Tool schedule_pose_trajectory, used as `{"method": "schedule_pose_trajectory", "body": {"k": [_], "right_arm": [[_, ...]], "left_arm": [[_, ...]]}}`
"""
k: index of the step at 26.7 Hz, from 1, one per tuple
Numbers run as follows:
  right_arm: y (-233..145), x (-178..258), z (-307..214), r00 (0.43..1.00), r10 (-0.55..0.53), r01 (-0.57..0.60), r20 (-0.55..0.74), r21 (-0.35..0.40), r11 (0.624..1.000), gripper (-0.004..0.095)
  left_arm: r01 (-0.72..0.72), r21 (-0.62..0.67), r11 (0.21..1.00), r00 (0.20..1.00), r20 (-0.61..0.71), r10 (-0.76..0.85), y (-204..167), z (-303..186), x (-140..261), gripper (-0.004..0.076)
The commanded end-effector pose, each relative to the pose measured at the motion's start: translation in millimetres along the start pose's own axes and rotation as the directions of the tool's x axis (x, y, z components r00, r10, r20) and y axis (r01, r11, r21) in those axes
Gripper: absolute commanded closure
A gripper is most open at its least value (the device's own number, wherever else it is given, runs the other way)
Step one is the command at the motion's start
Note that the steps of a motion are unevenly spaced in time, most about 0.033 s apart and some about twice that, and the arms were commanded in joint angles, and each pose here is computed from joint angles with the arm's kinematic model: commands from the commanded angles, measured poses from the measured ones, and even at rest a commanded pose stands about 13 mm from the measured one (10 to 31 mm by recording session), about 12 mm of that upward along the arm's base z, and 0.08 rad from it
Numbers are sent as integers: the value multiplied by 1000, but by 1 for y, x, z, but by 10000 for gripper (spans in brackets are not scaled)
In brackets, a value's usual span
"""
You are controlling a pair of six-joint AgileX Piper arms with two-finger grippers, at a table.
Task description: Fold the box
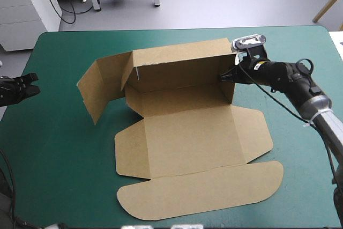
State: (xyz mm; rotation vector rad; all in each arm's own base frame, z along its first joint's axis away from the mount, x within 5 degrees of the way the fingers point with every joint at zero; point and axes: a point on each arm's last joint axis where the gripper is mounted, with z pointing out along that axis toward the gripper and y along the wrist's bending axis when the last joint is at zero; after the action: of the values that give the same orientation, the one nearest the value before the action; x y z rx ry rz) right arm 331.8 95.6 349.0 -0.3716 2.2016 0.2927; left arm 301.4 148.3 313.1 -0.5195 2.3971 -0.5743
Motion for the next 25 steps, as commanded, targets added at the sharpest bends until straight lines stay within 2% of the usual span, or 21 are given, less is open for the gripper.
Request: {"method": "schedule_pose_trajectory", "body": {"k": [1,4,5,8,13,16,25], "right_arm": [[2,-35,-45,997,77,-78,32,23,997,921],[6,-36,-61,987,127,-125,-99,26,992,921],[7,-29,-62,972,150,-149,-178,24,989,921],[8,-13,-59,939,158,-159,-305,24,987,921],[7,17,-45,880,171,-172,-443,39,984,921],[5,30,-33,876,171,-167,-450,49,985,921],[-4,29,1,931,117,-106,-347,51,993,921]], "left_arm": [[-3,38,999,995,96,-1,-16,-17,-8,734],[12,60,998,994,112,-19,-17,-18,-9,734],[16,67,998,993,115,-23,-18,-18,-10,734],[18,70,997,993,116,-26,-18,-18,-10,734],[26,76,997,993,114,-34,-19,-18,-10,734],[29,81,996,994,104,-38,-19,-18,-9,734],[28,96,995,997,74,-35,-21,-18,-6,734]]}}
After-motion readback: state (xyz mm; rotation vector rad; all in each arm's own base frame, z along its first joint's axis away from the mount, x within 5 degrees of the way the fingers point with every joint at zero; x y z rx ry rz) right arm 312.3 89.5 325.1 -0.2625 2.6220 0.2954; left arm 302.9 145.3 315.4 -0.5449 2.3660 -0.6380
